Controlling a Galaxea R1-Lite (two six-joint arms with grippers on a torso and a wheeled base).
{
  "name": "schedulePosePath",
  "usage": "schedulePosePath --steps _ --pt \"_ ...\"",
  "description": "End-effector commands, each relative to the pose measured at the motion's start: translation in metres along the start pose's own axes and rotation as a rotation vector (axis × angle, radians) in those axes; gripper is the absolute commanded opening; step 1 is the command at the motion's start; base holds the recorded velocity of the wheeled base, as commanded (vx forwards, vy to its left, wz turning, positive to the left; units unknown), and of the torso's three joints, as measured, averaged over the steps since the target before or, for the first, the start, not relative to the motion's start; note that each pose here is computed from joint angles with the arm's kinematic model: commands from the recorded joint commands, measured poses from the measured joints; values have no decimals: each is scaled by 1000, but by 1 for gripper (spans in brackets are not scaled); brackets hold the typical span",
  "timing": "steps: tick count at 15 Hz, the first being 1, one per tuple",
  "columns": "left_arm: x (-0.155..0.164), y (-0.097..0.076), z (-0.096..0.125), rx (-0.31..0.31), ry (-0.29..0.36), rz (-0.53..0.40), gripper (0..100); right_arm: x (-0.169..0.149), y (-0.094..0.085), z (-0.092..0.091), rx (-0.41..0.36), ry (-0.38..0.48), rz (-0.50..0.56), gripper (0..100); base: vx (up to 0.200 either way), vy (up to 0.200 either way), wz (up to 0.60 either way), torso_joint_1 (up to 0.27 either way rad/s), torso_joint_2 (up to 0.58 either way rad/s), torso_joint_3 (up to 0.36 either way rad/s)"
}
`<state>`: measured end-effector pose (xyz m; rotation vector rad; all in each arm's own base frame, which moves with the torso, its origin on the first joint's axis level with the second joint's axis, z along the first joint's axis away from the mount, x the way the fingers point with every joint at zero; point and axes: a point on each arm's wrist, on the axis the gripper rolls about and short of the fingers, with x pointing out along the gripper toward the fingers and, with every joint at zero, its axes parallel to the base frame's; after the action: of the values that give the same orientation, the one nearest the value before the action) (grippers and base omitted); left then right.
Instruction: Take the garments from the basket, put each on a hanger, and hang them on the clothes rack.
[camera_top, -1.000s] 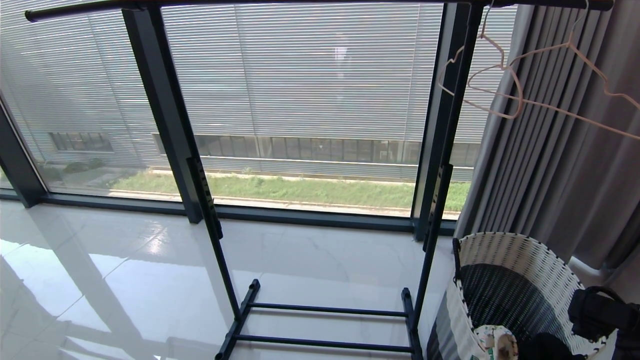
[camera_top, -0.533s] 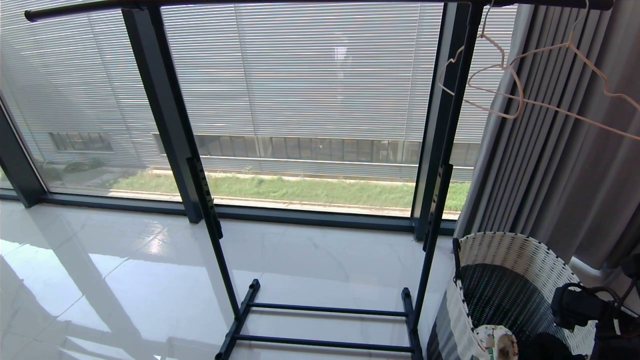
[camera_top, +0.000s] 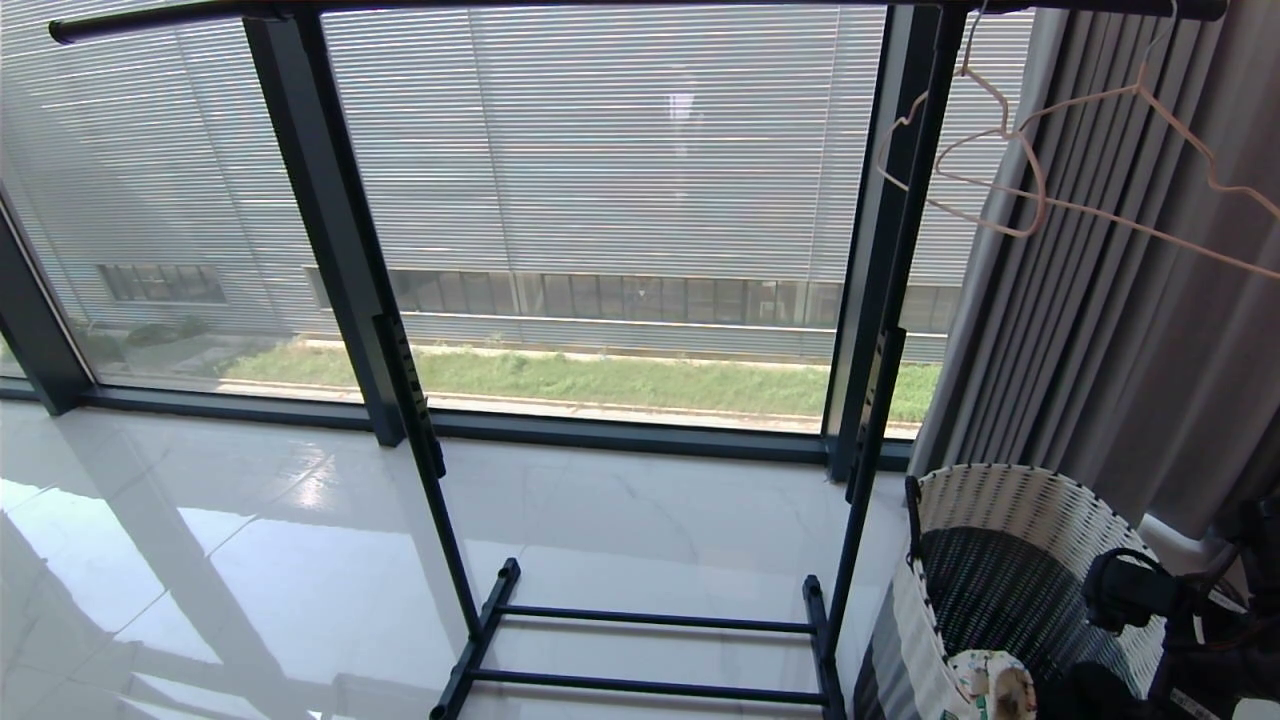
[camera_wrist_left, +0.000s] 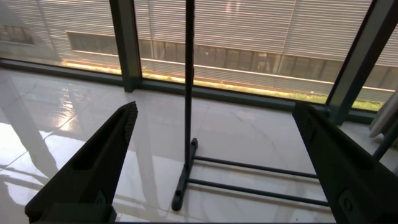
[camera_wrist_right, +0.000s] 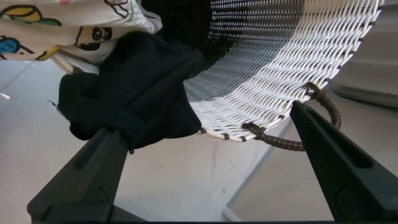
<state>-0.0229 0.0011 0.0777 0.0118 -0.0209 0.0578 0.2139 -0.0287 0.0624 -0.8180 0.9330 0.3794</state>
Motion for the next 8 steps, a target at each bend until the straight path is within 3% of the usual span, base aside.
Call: schedulePosePath --steps 1,3,4,8 --pt "0 0 0 0 0 1 100 7 0 -3 8 18 21 100 0 0 0 0 0 0" --pt "0 0 0 0 0 1 100 8 1 -3 10 10 31 100 0 0 0 0 0 0" --pt "0 0 0 0 0 1 100 9 3 -4 11 6 40 0 0 0 0 0 0 0" --pt "0 0 0 0 0 1 100 5 5 -6 13 -28 20 0 0 0 0 0 0 0"
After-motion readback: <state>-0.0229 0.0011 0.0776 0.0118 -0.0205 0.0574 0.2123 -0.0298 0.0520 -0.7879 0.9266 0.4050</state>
